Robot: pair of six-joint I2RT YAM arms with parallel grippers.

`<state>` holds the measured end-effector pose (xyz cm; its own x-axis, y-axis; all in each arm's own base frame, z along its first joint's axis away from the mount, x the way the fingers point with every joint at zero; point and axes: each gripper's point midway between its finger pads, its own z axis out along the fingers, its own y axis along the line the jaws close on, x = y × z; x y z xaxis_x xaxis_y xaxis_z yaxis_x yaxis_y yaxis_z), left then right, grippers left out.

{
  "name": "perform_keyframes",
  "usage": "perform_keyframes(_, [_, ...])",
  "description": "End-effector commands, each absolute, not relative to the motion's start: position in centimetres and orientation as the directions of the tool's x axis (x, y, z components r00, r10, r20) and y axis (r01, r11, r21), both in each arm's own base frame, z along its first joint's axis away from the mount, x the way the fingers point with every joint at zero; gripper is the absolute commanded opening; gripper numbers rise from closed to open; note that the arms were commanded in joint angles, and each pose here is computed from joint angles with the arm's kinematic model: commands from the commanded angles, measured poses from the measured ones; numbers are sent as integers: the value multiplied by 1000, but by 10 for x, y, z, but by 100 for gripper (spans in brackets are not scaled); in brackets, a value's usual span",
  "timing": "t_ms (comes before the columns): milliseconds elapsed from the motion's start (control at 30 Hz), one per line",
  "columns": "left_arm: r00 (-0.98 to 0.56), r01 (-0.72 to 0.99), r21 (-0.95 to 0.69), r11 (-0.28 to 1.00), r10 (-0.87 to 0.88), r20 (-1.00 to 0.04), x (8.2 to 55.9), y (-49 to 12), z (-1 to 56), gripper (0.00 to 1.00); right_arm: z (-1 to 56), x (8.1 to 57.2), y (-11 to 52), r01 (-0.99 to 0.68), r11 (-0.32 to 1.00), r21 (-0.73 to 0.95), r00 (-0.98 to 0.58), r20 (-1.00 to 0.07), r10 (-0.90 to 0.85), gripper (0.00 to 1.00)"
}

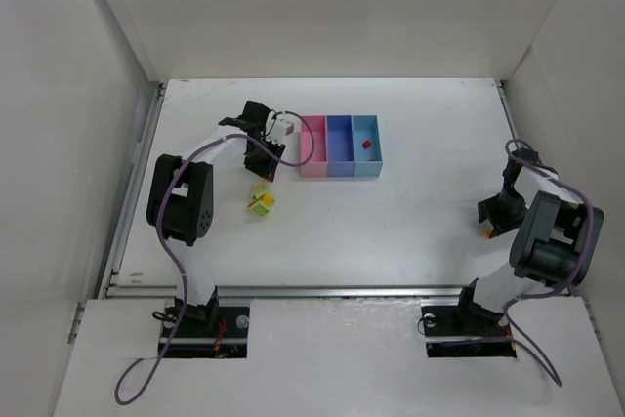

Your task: Sort the legos into containers by color

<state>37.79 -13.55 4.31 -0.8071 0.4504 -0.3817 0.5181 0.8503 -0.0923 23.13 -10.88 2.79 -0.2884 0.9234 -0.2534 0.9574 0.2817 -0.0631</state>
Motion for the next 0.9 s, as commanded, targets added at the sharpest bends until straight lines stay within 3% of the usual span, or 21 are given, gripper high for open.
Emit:
perform_keyframes(0, [-802,514,-101,852,436,-408,385,-139,58,3,22,223,-101,965,255,-59,-262,-227,938,57])
perform_keyframes(233, [-802,514,-101,852,436,-408,385,-139,58,3,18,219,-114,968,223,-117,-247,-277,929,57])
perform_keyframes(333, [-802,514,-101,852,436,-408,385,-139,58,3,21,222,-122,968,216,-128,-246,-307,920,52])
perform_keyframes(567, [-802,514,-101,852,436,-408,385,-139,58,3,19,226,-126,966,222,-131,-253,-316,914,25])
perform_keyframes(667, [-802,514,-101,852,436,-408,385,-139,58,3,18,226,-124,964,234,-129,-263,-308,914,19])
perform_keyframes(800, [-802,514,-101,852,436,-408,385,-139,58,3,18,231,-124,960,258,-113,-281,-307,909,1])
perform_keyframes(867, [-802,514,-101,852,436,-408,385,-139,58,3,21,235,-124,953,284,-104,-302,-303,904,0])
